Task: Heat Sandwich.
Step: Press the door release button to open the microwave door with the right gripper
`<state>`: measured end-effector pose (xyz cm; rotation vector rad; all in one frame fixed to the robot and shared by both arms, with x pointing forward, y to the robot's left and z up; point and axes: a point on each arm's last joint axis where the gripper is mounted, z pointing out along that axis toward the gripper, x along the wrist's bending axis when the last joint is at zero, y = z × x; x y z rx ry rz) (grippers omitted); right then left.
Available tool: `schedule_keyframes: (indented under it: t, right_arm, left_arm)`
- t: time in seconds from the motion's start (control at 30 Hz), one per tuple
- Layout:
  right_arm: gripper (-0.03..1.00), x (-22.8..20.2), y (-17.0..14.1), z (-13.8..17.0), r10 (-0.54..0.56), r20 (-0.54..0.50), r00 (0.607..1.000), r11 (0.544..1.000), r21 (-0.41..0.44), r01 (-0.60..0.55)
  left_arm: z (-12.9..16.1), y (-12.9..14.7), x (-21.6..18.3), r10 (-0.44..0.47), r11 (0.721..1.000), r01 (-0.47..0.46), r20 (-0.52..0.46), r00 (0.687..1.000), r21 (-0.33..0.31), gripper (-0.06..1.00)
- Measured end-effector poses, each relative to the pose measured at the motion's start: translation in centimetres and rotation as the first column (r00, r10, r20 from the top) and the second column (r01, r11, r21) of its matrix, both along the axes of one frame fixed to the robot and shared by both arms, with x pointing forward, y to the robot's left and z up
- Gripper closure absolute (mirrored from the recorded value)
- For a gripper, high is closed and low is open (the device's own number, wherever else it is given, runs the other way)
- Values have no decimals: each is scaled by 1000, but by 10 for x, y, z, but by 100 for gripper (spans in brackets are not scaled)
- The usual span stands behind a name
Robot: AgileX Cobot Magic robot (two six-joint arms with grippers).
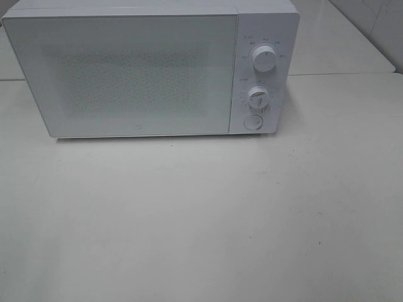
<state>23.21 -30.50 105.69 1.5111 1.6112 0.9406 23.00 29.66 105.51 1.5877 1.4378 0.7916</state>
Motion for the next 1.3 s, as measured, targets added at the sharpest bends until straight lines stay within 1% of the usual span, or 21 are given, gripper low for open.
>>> schedule_keyframes:
  t: [0.17, 0.23, 0.57, 0.8, 0.97, 1.1, 1.3]
  right_arm:
    - [20, 19, 2, 10, 6, 11, 1000, 1000, -3, -6]
    - [20, 33, 4, 15, 11, 19, 1000, 1000, -5, -11]
    - [20, 77, 10, 23, 25, 38, 999, 1000, -8, -25]
    - [20, 112, 15, 23, 37, 51, 998, 999, -10, -37]
    - [20, 125, 16, 21, 41, 47, 998, 999, -10, -41]
    - [20, 149, 19, 16, 49, 55, 997, 999, -9, -49]
    - [20, 167, 22, 11, 56, 63, 996, 998, -8, -55]
  left_arm:
    - [0, 0, 0, 0, 1000, 0, 0, 1000, 0, -3]
    - [0, 0, 0, 0, 1000, 0, 0, 1000, 0, -3]
    - [0, 0, 0, 0, 1000, 0, 0, 1000, 0, -3]
    - [0, 0, 0, 0, 1000, 0, 0, 1000, 0, -3]
    - [0, 0, 0, 0, 1000, 0, 0, 1000, 0, -3]
    - [0, 0, 0, 0, 1000, 0, 0, 1000, 0, -3]
    - [0, 0, 0, 0, 1000, 0, 0, 1000, 0, -3]
